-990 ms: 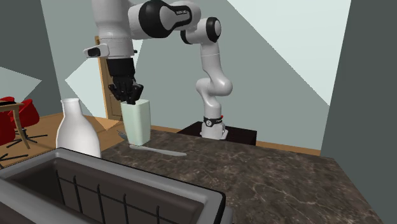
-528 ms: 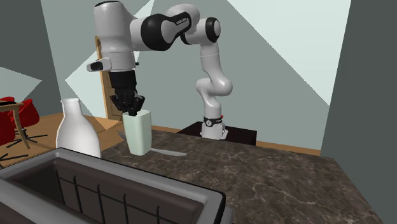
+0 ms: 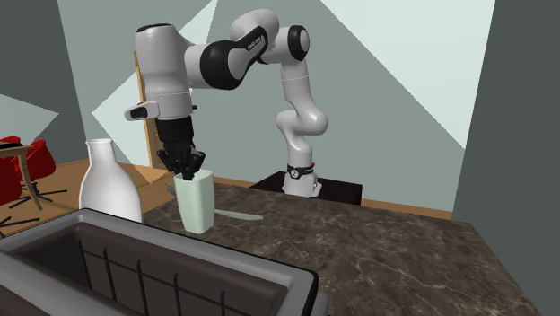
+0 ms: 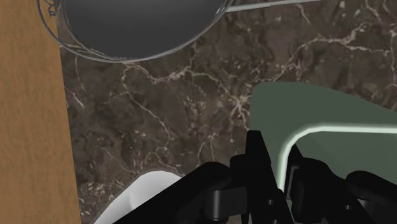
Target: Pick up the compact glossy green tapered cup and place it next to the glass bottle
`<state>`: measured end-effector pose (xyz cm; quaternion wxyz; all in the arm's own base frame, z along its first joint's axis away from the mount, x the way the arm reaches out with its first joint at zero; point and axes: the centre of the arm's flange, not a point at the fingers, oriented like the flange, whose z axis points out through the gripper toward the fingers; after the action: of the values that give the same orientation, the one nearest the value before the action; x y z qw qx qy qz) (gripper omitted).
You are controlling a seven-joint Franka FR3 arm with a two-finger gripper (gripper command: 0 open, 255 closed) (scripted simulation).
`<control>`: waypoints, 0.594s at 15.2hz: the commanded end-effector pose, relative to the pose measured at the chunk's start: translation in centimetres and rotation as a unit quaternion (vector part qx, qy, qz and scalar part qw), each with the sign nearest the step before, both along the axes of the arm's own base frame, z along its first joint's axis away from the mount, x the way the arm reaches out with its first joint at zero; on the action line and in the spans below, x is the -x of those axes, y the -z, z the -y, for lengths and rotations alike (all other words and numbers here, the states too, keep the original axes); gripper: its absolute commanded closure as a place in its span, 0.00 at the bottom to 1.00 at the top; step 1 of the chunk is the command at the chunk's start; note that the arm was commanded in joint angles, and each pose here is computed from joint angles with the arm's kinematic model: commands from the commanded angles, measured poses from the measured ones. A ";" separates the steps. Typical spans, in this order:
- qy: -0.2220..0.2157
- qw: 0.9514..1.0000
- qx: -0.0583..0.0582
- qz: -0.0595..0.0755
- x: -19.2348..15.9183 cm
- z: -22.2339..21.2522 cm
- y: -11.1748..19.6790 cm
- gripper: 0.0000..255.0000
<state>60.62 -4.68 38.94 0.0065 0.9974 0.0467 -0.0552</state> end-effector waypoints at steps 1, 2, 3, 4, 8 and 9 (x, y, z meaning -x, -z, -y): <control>0.000 1.000 0.000 0.000 0.0 0.0 0.2 1.00; 0.000 1.000 0.000 0.000 0.0 0.0 0.2 1.00; 0.000 1.000 0.000 0.000 0.0 0.0 0.2 1.00; 0.000 1.000 0.000 0.000 0.0 0.0 0.2 1.00; 0.000 1.000 0.000 0.000 0.0 0.0 0.2 0.00; 0.000 1.000 0.000 0.000 0.0 0.0 0.2 0.00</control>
<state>60.63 -4.64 38.75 0.0065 0.9974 0.0467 -0.0549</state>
